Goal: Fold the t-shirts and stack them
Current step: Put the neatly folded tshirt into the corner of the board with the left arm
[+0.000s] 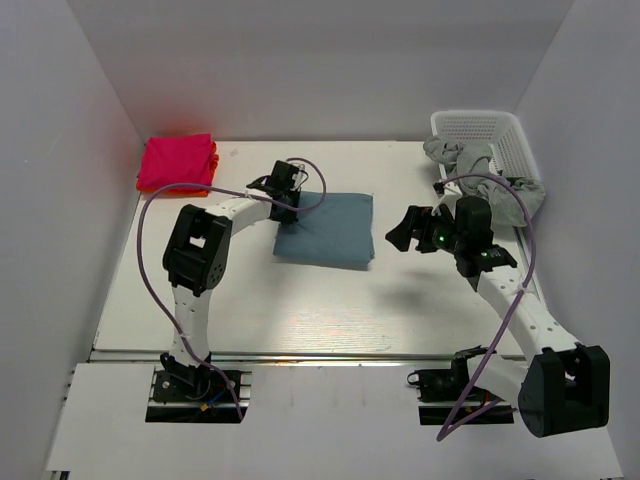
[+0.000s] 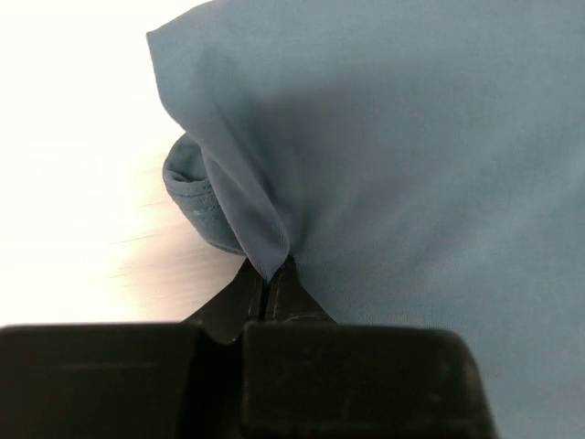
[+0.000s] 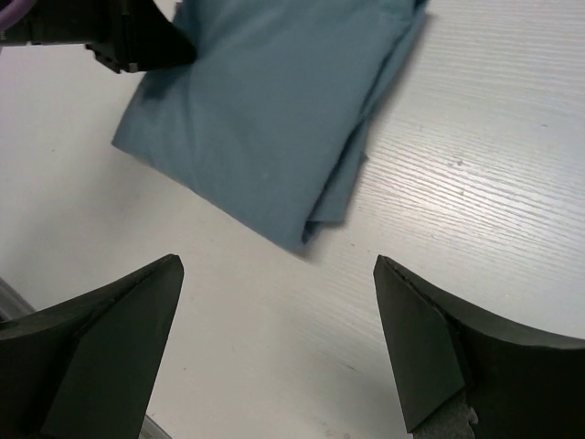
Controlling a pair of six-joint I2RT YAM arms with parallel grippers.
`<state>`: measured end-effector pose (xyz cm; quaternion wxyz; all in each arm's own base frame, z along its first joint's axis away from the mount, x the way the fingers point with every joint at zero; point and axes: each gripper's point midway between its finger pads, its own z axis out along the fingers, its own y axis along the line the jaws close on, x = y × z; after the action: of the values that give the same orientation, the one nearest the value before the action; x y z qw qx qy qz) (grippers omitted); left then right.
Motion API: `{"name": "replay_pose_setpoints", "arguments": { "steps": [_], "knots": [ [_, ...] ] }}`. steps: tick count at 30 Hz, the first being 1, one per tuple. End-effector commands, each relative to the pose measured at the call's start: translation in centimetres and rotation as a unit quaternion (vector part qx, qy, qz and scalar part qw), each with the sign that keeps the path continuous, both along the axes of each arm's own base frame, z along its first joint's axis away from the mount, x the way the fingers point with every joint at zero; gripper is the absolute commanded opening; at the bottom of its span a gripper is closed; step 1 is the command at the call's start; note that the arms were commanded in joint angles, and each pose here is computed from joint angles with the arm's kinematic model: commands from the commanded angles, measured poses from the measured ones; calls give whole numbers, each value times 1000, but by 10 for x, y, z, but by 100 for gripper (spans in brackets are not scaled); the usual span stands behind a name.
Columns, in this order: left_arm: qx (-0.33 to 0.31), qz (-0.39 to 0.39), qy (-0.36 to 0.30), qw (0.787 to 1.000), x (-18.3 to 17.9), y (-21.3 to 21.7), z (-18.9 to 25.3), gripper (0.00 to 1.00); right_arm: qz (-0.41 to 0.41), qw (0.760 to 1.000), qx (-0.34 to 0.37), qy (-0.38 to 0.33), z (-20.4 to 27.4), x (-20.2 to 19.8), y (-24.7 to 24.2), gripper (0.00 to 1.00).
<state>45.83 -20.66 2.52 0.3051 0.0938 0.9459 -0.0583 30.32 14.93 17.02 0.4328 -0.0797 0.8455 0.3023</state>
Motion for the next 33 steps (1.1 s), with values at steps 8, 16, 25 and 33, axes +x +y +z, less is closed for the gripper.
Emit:
{"name": "replay_pose_setpoints", "arguments": {
  "steps": [8,16,25,33],
  "knots": [
    [174,-32,-189,966,58,68,153,0,-20,999,-26,3,-11,10,-10,91],
    [253,-14,-235,938,85,123,217,0,-28,999,-28,11,-12,21,-9,91],
    [305,35,-304,902,125,192,303,0,-31,999,-8,28,-13,38,-1,91],
    [340,78,-325,879,155,259,312,0,-16,998,16,58,-21,50,12,91]
  ]
}}
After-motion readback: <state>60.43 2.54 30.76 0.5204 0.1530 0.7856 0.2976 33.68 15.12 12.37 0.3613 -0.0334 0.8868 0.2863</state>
